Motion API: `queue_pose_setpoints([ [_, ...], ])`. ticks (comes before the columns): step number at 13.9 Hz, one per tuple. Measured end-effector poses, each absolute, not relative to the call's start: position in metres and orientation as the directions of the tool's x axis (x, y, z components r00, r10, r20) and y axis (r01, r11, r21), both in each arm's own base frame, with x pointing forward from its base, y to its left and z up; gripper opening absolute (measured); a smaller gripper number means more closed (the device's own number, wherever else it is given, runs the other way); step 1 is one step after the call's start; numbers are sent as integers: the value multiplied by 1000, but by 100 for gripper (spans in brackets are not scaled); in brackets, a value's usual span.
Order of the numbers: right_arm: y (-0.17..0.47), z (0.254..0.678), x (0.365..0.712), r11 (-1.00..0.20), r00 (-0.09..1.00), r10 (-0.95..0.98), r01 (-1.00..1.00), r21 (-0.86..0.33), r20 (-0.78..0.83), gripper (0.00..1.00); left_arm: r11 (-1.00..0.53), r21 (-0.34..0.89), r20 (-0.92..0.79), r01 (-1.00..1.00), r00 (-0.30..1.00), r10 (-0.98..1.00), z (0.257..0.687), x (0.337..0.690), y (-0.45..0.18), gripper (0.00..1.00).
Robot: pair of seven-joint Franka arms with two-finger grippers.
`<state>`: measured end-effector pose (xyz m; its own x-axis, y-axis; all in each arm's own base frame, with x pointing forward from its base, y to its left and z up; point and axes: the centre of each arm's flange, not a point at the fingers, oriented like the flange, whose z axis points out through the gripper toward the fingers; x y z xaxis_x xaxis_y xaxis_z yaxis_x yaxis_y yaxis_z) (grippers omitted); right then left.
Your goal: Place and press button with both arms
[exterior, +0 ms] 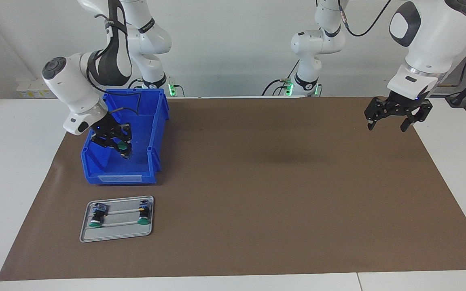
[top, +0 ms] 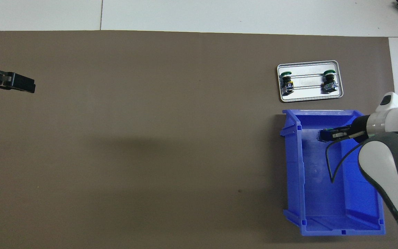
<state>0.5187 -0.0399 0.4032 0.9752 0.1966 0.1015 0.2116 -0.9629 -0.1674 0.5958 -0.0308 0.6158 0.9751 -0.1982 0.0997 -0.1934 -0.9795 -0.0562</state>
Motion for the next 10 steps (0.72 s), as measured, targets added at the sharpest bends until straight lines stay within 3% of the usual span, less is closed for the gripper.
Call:
queue_pose_setpoints([
  [4, -39, 384, 512, -964, 981, 170, 186, -188, 97, 41, -980, -56, 100, -193, 975, -198, 616, 596, -31, 100],
  [5, -39, 383, 511, -964, 981, 167, 183, -191, 96, 46, -980, -56, 100, -193, 975, -198, 616, 596, -31, 100],
  [10, -38, 392, 516, -972, 986, 120, 141, -189, 116, 100, -980, -56, 100, -193, 975, -198, 616, 596, -31, 100],
])
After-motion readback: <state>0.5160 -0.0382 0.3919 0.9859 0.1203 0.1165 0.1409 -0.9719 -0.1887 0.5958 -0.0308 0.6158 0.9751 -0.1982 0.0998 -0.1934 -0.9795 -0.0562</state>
